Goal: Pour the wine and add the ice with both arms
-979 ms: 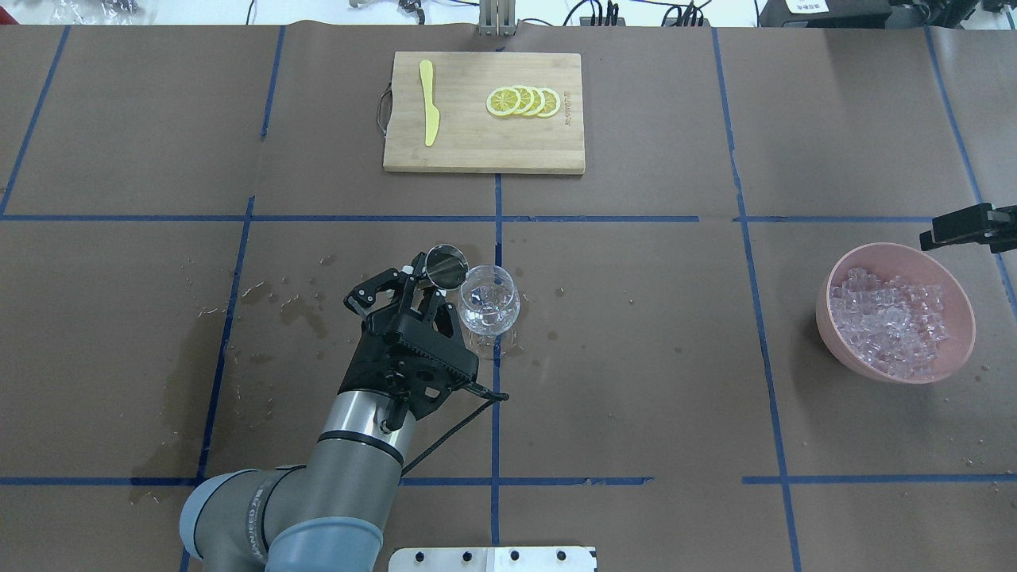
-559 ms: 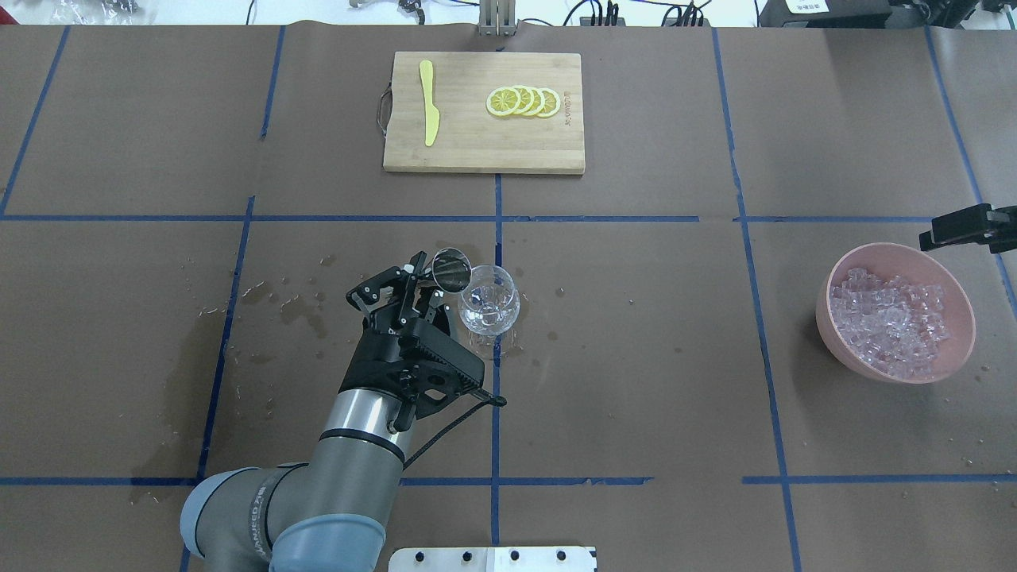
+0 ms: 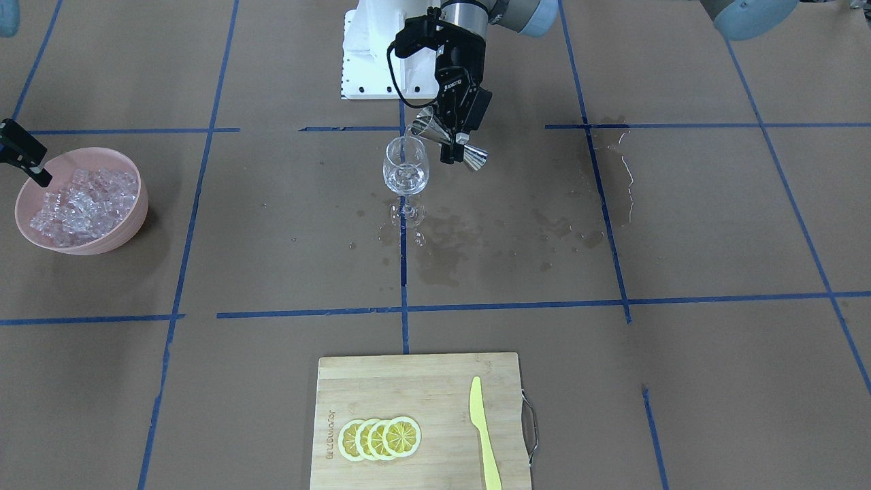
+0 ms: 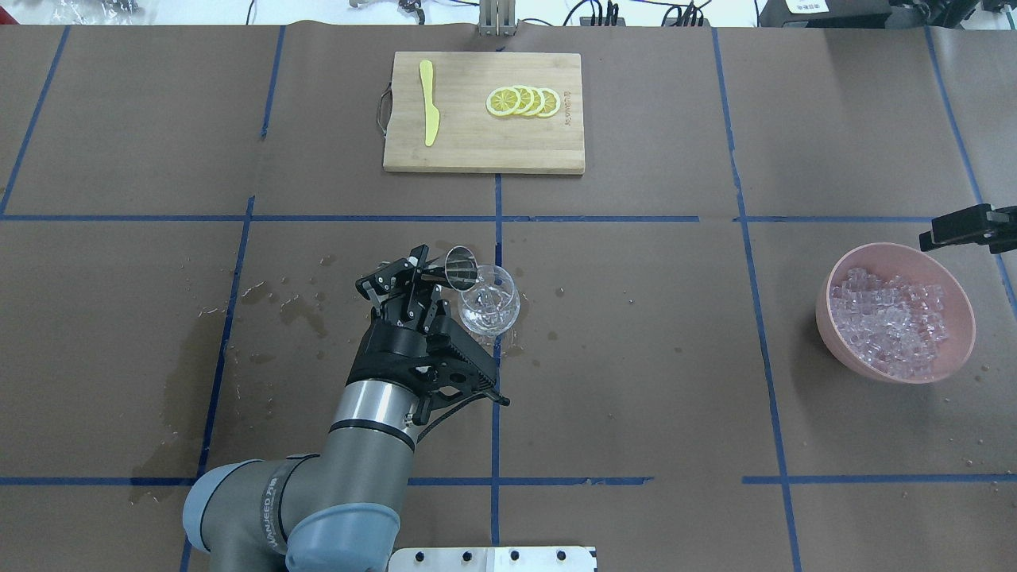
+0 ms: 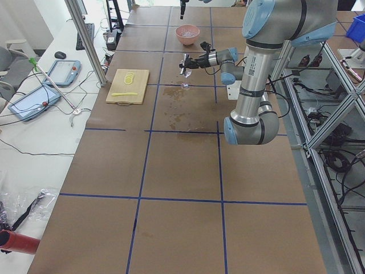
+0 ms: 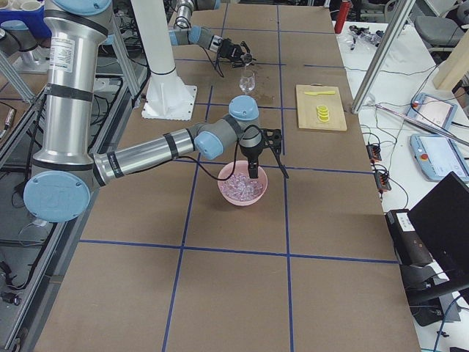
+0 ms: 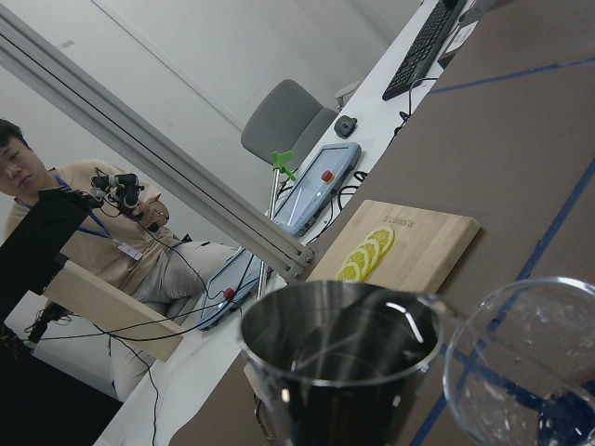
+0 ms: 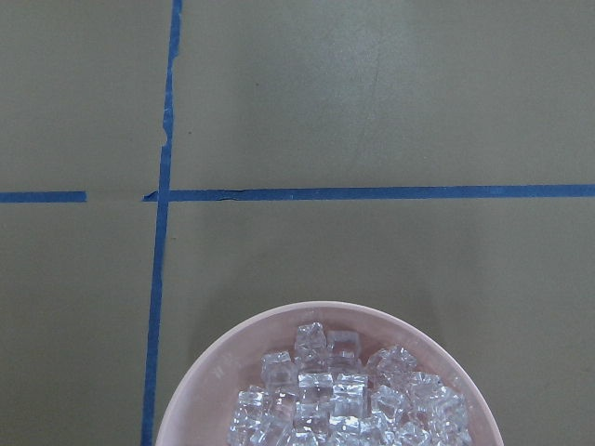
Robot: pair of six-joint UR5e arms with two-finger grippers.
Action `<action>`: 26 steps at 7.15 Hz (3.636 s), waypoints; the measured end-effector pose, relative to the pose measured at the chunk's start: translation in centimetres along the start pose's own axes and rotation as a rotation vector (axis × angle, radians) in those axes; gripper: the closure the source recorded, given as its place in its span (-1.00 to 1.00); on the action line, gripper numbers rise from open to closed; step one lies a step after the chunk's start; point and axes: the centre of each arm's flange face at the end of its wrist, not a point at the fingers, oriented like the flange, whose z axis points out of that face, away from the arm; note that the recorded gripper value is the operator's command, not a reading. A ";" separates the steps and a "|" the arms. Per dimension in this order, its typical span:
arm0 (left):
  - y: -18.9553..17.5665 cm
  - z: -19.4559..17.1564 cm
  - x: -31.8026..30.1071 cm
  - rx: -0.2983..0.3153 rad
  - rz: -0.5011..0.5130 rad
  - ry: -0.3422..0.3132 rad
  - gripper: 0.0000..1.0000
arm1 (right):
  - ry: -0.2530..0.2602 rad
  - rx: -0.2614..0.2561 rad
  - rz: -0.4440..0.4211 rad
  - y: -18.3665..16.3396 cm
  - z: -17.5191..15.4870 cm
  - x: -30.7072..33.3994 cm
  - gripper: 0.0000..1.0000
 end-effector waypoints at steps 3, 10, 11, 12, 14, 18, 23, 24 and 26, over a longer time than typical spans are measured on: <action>0.0 0.6 -0.8 -0.005 0.150 -0.018 1.00 | -0.002 -0.001 0.001 0.0 0.0 0.0 -1.00; -0.6 1.4 -1.8 -0.025 0.408 -0.063 1.00 | -0.006 -0.002 0.003 0.0 -0.1 -0.1 -1.00; -0.8 1.4 -1.6 -0.033 0.426 -0.062 1.00 | -0.006 -0.003 0.003 0.0 -0.1 -0.1 -1.00; -1.0 1.4 -1.4 -0.040 0.441 -0.061 1.00 | -0.006 -0.003 0.003 0.0 -0.1 -0.1 -1.00; -1.5 1.5 -1.0 -0.047 0.456 -0.059 1.00 | -0.007 -0.003 0.003 0.1 0.0 -0.1 -1.00; -1.7 1.5 -0.9 -0.045 0.451 -0.058 1.00 | -0.007 -0.003 0.003 0.0 -0.1 -0.1 -1.00; -1.9 1.0 -2.0 0.014 0.162 -0.060 1.00 | -0.007 0.000 0.001 -0.1 -0.1 -0.2 -1.00; -1.7 0.8 -2.0 0.029 0.080 -0.057 1.00 | -0.008 0.000 0.000 -0.1 -0.1 -0.3 -1.00; -0.9 0.6 -2.3 0.051 -0.067 -0.052 1.00 | -0.011 0.004 -0.003 -0.2 -0.2 -0.5 -1.00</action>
